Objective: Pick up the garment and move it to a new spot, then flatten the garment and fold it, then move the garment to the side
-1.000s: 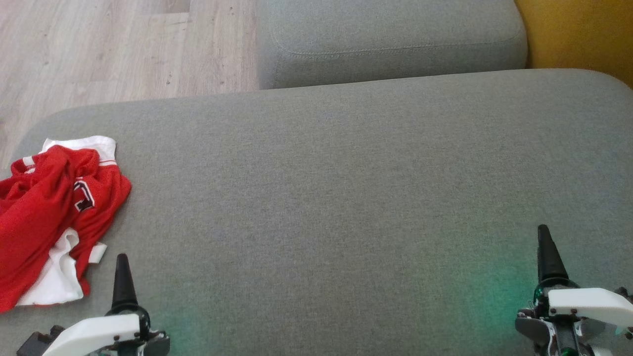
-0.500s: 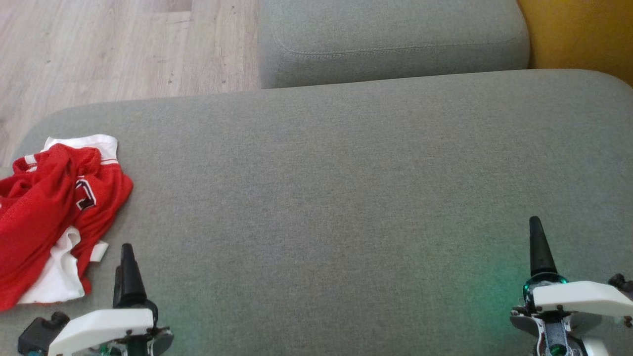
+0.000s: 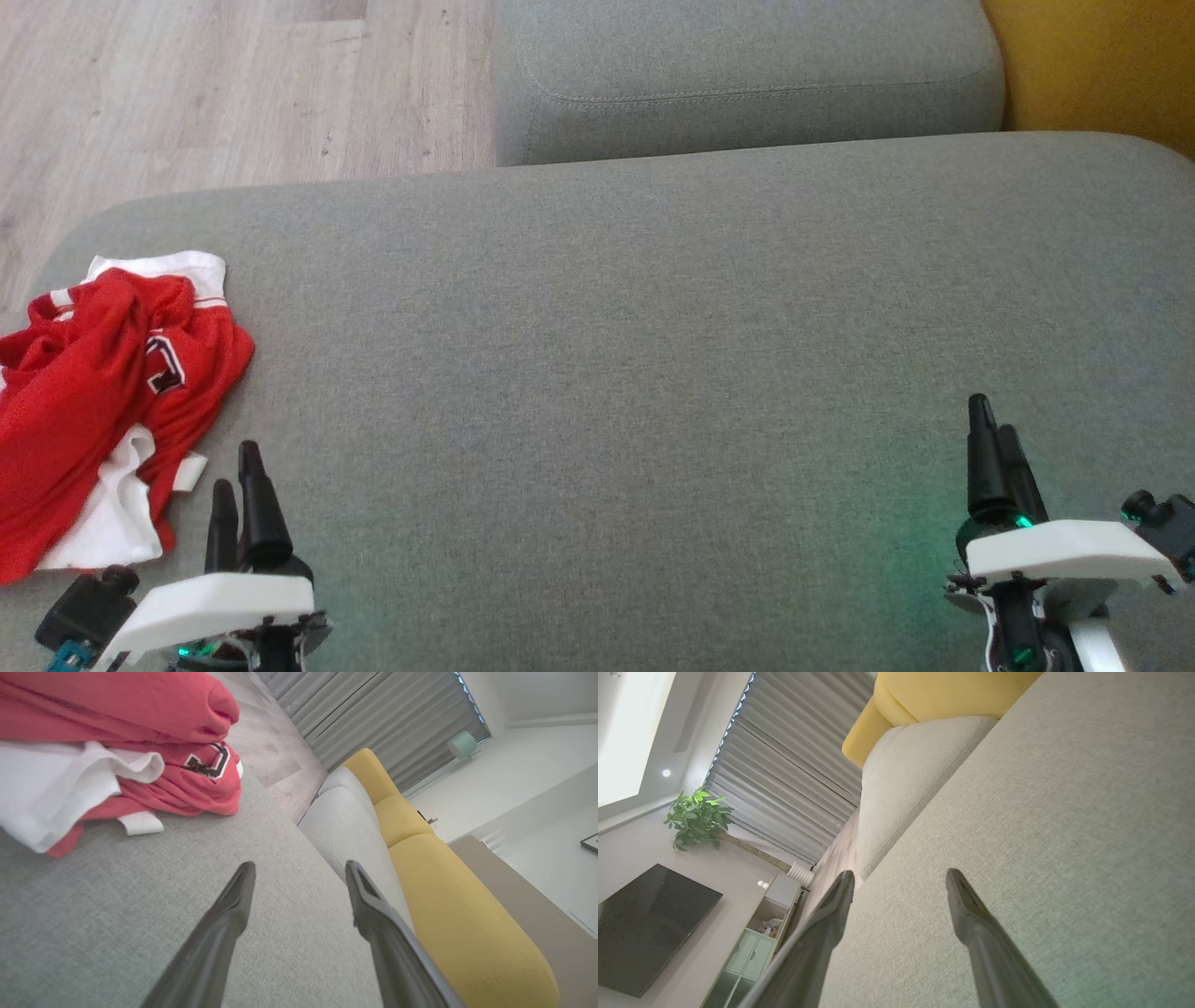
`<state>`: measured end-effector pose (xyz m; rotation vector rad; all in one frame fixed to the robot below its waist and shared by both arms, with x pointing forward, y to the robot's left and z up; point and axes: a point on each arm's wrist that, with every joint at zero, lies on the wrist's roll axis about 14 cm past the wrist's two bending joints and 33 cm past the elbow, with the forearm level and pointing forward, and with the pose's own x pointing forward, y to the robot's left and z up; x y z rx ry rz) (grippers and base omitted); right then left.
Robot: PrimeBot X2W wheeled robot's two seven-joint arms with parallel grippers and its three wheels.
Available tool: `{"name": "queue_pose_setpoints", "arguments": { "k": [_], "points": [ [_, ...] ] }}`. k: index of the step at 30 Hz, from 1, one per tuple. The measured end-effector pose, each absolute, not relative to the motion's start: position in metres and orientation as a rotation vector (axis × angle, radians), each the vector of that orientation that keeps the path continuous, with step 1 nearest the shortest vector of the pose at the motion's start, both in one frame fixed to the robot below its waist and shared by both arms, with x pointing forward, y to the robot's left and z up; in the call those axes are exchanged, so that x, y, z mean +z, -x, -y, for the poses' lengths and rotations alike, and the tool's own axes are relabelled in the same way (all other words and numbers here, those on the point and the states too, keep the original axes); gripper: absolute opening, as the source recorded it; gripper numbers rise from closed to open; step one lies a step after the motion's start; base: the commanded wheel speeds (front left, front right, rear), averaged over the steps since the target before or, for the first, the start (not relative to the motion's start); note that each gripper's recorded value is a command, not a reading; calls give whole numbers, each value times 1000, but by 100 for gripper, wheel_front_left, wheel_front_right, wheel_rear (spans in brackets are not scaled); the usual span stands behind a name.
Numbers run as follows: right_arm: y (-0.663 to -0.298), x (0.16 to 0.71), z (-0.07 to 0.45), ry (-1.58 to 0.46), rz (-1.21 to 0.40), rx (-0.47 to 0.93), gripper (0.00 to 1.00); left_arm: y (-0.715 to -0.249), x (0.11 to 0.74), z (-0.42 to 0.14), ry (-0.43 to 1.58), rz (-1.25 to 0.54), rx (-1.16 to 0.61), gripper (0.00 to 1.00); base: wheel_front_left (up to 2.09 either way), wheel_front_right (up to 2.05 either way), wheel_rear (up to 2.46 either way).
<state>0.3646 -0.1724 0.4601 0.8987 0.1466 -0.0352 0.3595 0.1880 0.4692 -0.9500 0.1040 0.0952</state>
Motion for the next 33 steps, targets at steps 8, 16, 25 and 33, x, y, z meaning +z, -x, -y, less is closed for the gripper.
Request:
{"name": "queue_pose_setpoints", "arguments": {
  "k": [8,16,25,33],
  "points": [
    [-365,463,164,-791,-139,-1,100,-360,476,-182,854,-81,60,100,0,0,0],
    [-364,463,156,-697,-138,31,100,-360,482,-180,758,-58,42,100,0,0,0],
    [-361,465,149,-586,-129,65,100,-359,486,-172,640,-44,3,100,0,0,0],
    [-359,465,141,-492,-125,101,100,-356,490,-169,557,-26,-15,100,0,0,0]
  ]
}}
